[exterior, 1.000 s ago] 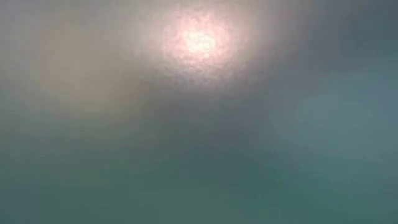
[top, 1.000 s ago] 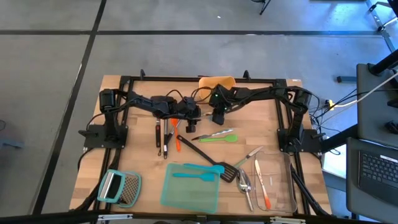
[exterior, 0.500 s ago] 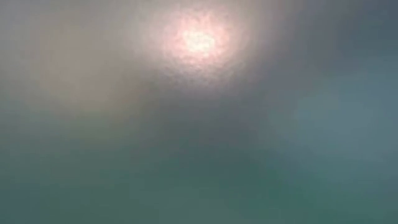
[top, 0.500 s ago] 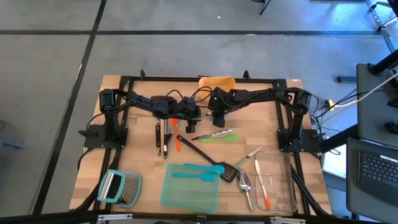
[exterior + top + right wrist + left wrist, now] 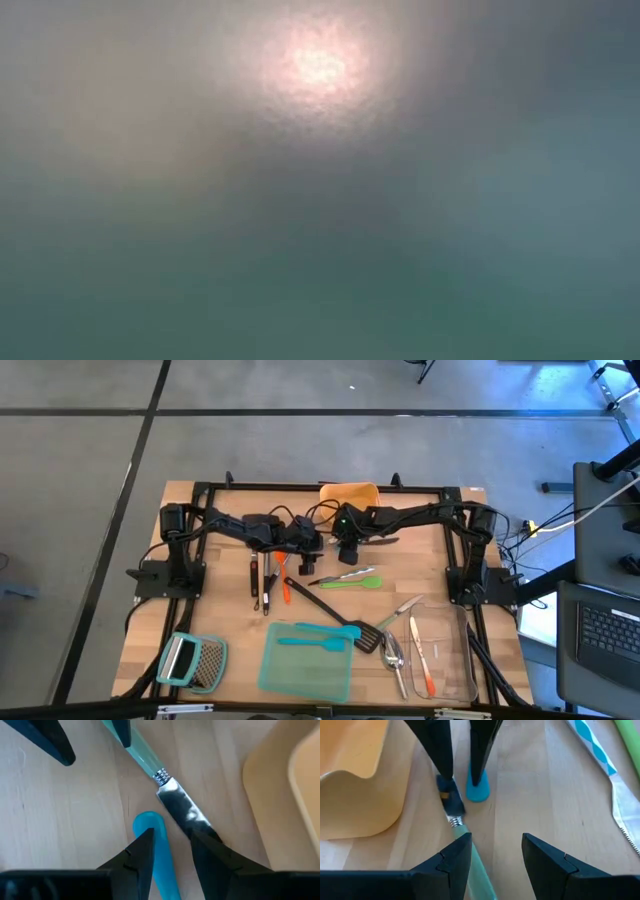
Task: Pick & Place Kitchen Items
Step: Put the green table knife into the transparent bin
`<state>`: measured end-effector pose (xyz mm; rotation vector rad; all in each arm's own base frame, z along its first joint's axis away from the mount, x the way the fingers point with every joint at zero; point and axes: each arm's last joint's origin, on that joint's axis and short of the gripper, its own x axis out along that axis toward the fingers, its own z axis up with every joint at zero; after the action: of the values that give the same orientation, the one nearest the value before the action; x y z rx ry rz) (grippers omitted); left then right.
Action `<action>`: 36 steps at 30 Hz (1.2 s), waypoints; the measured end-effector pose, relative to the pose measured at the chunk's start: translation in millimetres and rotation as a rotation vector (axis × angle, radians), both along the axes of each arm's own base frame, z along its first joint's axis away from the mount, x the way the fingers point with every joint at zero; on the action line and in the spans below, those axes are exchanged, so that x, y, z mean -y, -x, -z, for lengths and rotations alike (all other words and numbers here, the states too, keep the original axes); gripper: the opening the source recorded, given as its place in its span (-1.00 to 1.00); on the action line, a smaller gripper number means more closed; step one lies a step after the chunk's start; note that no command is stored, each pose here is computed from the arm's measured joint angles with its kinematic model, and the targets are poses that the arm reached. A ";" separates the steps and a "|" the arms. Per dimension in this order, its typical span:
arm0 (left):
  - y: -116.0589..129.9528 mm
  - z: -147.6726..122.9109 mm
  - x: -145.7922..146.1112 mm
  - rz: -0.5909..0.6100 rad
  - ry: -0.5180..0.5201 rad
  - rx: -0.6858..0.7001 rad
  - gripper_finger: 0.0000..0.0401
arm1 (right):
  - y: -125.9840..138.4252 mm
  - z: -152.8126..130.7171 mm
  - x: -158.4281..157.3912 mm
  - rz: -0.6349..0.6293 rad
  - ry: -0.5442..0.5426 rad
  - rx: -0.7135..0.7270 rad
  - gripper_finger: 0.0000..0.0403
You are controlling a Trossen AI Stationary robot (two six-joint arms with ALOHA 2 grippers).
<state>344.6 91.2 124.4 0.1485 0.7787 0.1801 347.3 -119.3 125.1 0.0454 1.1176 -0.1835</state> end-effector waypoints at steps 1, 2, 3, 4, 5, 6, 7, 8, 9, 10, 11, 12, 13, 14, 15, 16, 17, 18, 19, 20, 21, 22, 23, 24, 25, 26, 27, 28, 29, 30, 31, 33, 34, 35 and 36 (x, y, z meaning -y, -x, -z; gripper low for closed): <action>-0.1 0.0 0.3 0.001 0.000 0.000 -0.16 | 0.2 0.1 0.1 -0.002 0.000 -0.001 -0.35; 0.0 0.0 0.2 0.001 0.000 0.000 -0.16 | 0.2 0.3 0.0 -0.006 0.001 -0.002 -0.35; 0.0 0.0 0.1 0.001 0.000 0.000 -0.16 | 0.2 0.4 0.0 -0.009 0.003 -0.003 -0.35; 0.0 0.0 0.1 0.001 0.000 0.000 -0.16 | 0.3 0.5 0.1 -0.009 0.004 -0.004 -0.35; 0.0 0.0 0.1 0.001 0.000 0.000 -0.16 | 0.2 0.7 0.1 -0.013 0.005 -0.004 -0.35; 0.0 0.0 0.1 0.001 0.000 0.000 -0.16 | 0.2 0.7 0.1 -0.016 0.007 -0.004 -0.35; 0.0 0.0 0.1 0.001 0.000 0.000 -0.16 | 0.2 1.0 0.1 -0.017 0.008 -0.005 -0.35; 0.0 0.0 0.1 0.001 0.000 0.000 -0.16 | 0.3 1.0 0.1 -0.017 0.010 -0.005 -0.35; 0.0 0.1 0.1 0.001 0.000 0.000 -0.16 | 0.2 1.1 -0.3 -0.016 0.017 -0.008 -0.35; 0.0 0.1 0.1 0.000 -0.001 0.000 -0.16 | -0.1 1.1 -1.1 -0.012 0.031 -0.012 -0.35; 0.0 0.1 0.0 -0.003 -0.003 -0.001 -0.16 | -0.4 1.1 -1.8 -0.011 0.040 -0.015 -0.35; -0.1 -0.1 -0.2 -0.007 -0.008 0.001 -0.16 | -0.6 1.2 -2.5 -0.010 0.046 -0.018 -0.35; -0.3 -0.3 -0.5 -0.012 -0.014 0.003 -0.16 | -0.9 1.2 -3.3 -0.011 0.049 -0.018 -0.35; -0.1 -0.4 -1.3 -0.018 -0.020 0.002 -0.16 | -1.0 1.4 -3.5 -0.011 0.049 -0.018 -0.35; 0.2 -0.4 -2.6 -0.025 -0.025 0.002 -0.16 | -1.0 1.4 -3.5 -0.011 0.049 -0.018 -0.35; 0.5 -0.5 -4.1 -0.031 -0.027 0.002 -0.16 | -1.1 1.4 -3.6 -0.012 0.049 -0.017 -0.35; 0.9 -0.7 -5.9 -0.037 -0.028 0.004 -0.16 | -1.0 1.4 -3.6 -0.012 0.049 -0.018 -0.35; 1.2 -0.7 -7.3 -0.041 -0.028 0.005 -0.16 | -1.0 1.4 -3.7 -0.012 0.049 -0.017 -0.35; 1.6 -0.7 -8.5 -0.041 -0.025 0.006 -0.16 | -0.9 0.0 -3.7 -0.012 0.051 -0.014 -0.35; 1.8 -0.7 -9.3 -0.040 -0.021 0.007 -0.16 | -0.7 -0.7 -3.9 -0.010 0.050 -0.012 -0.35; 2.1 -0.7 -10.2 -0.040 -0.018 0.008 -0.16 | -0.6 -1.7 -4.4 -0.010 0.051 -0.010 -0.35; 2.2 -0.8 -11.0 -0.040 -0.014 0.010 -0.16 | 0.0 -4.0 -5.4 -0.011 0.054 -0.009 -0.35; 2.5 -0.9 -12.1 -0.039 -0.009 0.013 -0.16 | 1.7 -5.8 -6.7 -0.012 0.054 -0.019 -0.35; 2.5 -1.2 -13.2 -0.039 -0.006 0.018 -0.16 | 2.4 -7.5 -7.8 -0.015 0.056 -0.019 -0.35; 2.3 -1.7 -14.2 -0.043 -0.005 0.027 -0.16 | 2.4 -9.4 -8.5 -0.018 0.060 -0.015 -0.35; 1.9 -2.3 -14.6 -0.044 -0.005 0.035 -0.16 | 2.6 -11.9 -9.3 -0.020 0.063 -0.009 -0.35; 1.5 -2.8 -14.7 -0.044 -0.006 0.041 -0.16 | 2.5 -14.4 -9.6 -0.021 0.066 0.001 -0.35; 1.1 -3.2 -14.7 -0.044 -0.008 0.046 -0.16 | 2.2 -16.7 -9.7 -0.022 0.069 0.012 -0.35; 0.9 -3.4 -14.7 -0.043 -0.008 0.050 -0.16 | 2.3 -18.0 -9.8 -0.024 0.068 0.016 -0.35; 0.7 -3.7 -14.8 -0.042 -0.009 0.053 -0.16 | 2.3 -18.4 -9.8 -0.024 0.069 0.017 -0.35; 0.7 -3.8 -14.9 -0.042 -0.009 0.054 -0.16 | 2.2 -18.4 -9.8 -0.025 0.069 0.018 -0.35; 0.7 -3.7 -14.9 -0.042 -0.007 0.055 -0.16 | 2.0 -18.5 -9.7 -0.026 0.070 0.020 -0.35; 0.6 -3.8 -14.9 -0.043 -0.006 0.055 -0.16 | 1.6 -18.9 -9.7 -0.031 0.074 0.025 -0.35; 0.6 -3.8 -14.7 -0.045 -0.002 0.056 -0.16 | 1.0 -19.4 -9.6 -0.037 0.076 0.031 -0.35; 0.6 -3.8 -14.7 -0.047 0.001 0.057 -0.16 | 0.3 -19.8 -9.6 -0.044 0.081 0.038 -0.35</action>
<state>344.0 105.9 128.2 0.1238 0.7255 0.2271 347.0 -109.7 145.0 -0.0478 1.0715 -0.1878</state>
